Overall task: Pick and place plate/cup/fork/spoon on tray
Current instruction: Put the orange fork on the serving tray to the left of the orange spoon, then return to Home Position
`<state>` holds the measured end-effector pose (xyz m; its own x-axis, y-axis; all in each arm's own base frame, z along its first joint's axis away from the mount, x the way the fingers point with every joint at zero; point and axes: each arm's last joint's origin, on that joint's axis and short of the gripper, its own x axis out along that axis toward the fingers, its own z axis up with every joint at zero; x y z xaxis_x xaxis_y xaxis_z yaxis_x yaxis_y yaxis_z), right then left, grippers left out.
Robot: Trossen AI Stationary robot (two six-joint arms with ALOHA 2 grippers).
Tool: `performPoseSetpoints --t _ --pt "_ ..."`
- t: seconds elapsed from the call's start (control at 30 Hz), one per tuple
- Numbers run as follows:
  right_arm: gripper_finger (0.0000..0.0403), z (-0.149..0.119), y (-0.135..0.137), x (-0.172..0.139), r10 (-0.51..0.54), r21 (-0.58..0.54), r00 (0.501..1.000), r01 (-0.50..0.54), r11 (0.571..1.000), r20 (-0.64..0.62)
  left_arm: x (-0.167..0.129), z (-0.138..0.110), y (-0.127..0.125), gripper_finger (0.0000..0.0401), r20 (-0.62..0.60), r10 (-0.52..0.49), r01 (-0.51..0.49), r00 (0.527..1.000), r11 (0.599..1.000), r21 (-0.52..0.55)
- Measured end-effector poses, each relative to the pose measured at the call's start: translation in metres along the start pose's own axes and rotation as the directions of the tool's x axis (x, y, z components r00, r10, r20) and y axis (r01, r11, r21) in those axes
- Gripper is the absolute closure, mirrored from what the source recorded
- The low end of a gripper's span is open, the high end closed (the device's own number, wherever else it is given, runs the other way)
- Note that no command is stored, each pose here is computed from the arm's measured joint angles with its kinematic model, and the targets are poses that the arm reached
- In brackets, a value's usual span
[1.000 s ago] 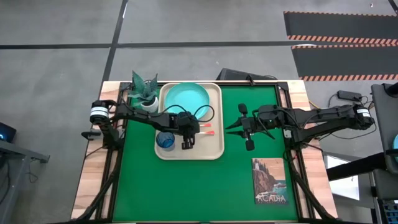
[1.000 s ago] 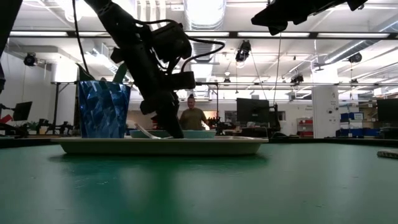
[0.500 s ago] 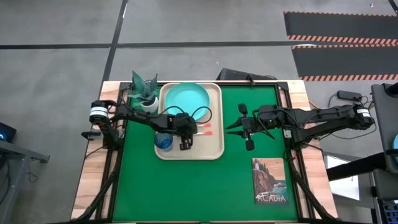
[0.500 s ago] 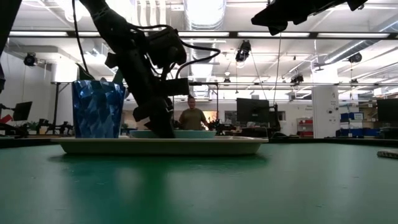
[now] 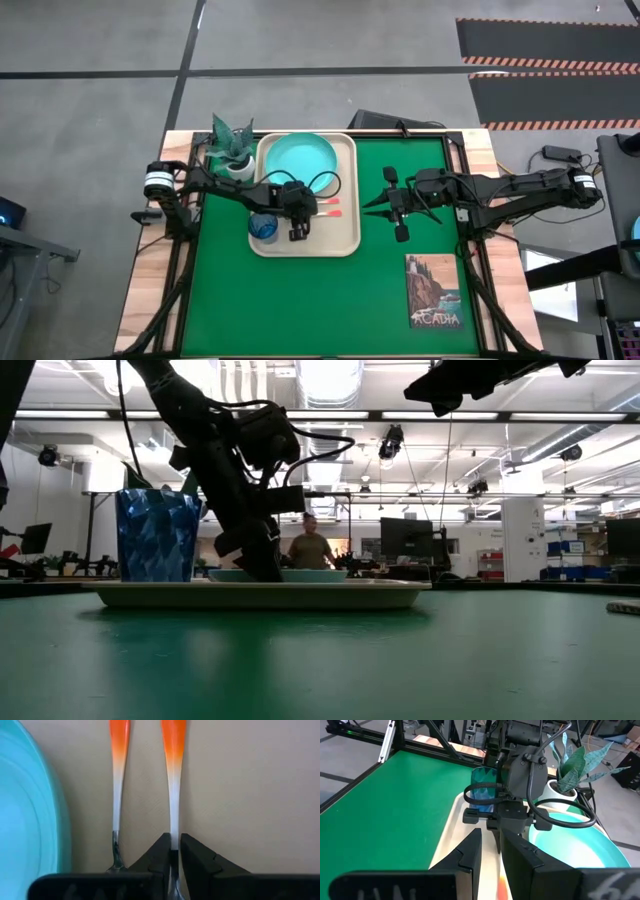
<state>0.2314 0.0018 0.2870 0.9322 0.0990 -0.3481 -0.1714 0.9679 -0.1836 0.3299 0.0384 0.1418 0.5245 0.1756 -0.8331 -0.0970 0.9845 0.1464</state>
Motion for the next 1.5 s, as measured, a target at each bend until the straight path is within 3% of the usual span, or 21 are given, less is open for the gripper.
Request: performPoseSetpoints --t 0.2,0.4,0.57,0.7,1.0,1.23,1.5 --pt "0.0339 0.0 0.0 0.0 0.0 0.009 1.0 0.0 1.0 0.0 -0.004 0.001 0.001 0.0336 0.002 0.002 -0.002 1.0 1.0 0.006" --pt "0.0339 0.0 0.0 0.0 0.0 0.01 1.0 0.0 1.0 0.0 -0.042 0.01 0.004 0.0329 0.011 -0.001 0.001 1.0 1.0 0.001" --pt "0.0339 0.0 0.0 0.0 -0.001 0.012 1.0 0.001 1.0 0.004 -0.094 0.017 -0.002 0.0329 0.163 -0.023 0.024 0.986 1.0 -0.006" --pt "0.0339 0.001 0.0 0.001 -0.001 0.026 1.0 0.001 1.0 0.008 -0.133 0.016 -0.015 0.0329 0.307 -0.062 0.062 0.95 0.998 0.009" --pt "0.0339 0.0 -0.001 0.008 -0.002 0.026 1.0 0.002 1.0 0.008 -0.168 -0.029 -0.041 0.0329 0.457 -0.173 0.157 0.872 0.985 0.073" --pt "0.0339 0.001 -0.001 0.008 -0.004 0.023 1.0 0.004 1.0 0.02 -0.179 -0.07 -0.034 0.0328 0.5 -0.177 0.206 0.848 0.978 -0.003" --pt "0.0339 0.001 -0.001 0.008 -0.004 0.01 1.0 0.004 1.0 0.02 -0.218 -0.101 -0.019 0.0332 0.613 -0.181 0.243 0.769 0.97 -0.018"
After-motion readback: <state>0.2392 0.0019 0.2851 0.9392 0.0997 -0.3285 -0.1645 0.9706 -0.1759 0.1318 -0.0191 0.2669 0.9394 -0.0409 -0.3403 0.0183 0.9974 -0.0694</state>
